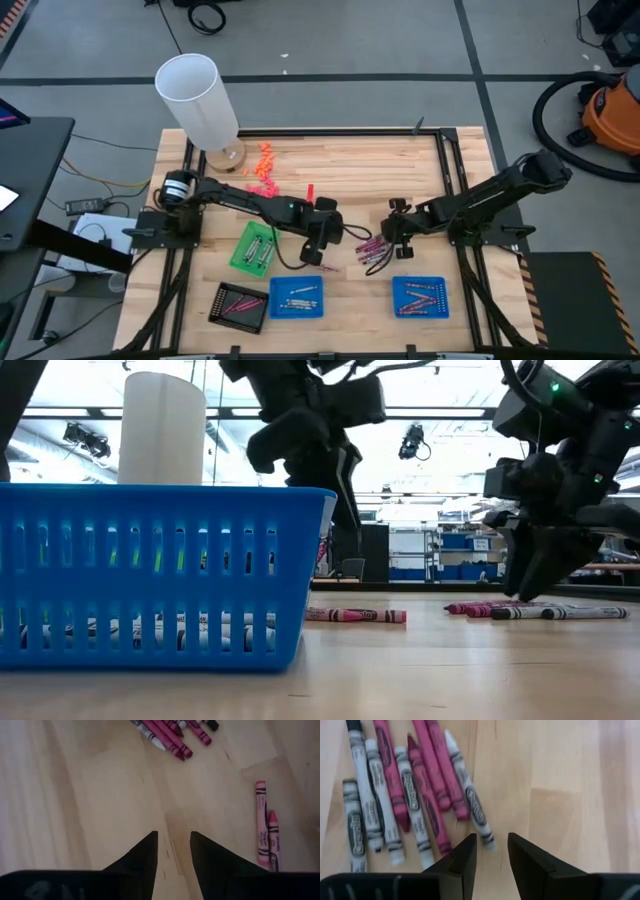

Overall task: Sort crayons
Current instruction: Put the white crayon into the left blue basket

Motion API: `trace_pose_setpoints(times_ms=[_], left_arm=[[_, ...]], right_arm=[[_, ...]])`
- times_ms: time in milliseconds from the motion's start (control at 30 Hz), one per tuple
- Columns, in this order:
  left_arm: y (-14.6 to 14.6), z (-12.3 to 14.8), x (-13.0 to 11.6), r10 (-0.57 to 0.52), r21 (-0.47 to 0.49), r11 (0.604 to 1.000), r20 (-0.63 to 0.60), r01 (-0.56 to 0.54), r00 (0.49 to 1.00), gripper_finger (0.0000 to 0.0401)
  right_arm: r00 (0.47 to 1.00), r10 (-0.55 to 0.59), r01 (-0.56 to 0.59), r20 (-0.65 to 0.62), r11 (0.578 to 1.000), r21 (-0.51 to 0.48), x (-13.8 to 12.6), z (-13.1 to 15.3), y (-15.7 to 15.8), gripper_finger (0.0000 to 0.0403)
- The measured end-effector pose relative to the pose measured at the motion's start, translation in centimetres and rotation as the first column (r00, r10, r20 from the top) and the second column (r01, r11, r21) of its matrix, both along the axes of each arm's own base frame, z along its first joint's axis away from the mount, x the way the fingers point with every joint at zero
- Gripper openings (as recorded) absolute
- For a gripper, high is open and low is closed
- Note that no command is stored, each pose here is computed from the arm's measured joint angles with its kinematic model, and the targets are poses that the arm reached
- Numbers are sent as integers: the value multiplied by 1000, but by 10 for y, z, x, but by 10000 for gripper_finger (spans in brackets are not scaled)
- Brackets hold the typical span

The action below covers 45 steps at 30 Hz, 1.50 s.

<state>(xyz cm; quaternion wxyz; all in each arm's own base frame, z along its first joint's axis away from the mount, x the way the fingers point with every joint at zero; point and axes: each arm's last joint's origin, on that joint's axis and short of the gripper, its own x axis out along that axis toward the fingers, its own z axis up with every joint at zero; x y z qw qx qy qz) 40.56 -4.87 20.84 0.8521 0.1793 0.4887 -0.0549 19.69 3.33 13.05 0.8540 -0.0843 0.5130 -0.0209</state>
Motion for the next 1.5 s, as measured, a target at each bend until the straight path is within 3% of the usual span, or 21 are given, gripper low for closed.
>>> trace_pose_setpoints(times_ms=[267, 467, 633, 900, 1200, 1500], left_arm=[[3, 6, -16, 74, -1, 997, -21, -74, 997, 123], [6, 7, -14, 169, -58, 984, 6, -168, 986, 123], [13, -3, -7, 272, -109, 957, 9, -270, 962, 130], [13, -9, 1, 287, -135, 951, 48, -278, 957, 195], [16, -16, 11, 302, -158, 946, 104, -284, 948, 208], [23, -20, 21, 331, -159, 939, 180, -304, 927, 220]], right_arm=[[1000, -13, 14, -23, 999, 44, 6, -7, -5, 119], [999, -43, 43, -10, 998, 55, 9, -9, -10, 115], [998, -59, 59, -1, 996, 67, 10, -9, -12, 87], [999, -52, 52, 1, 997, 63, 12, -11, -12, 23], [989, -112, 115, 97, 993, -24, 8, 5, -16, 42], [971, -65, 58, 228, 998, 38, 14, 18, -8, 42]])
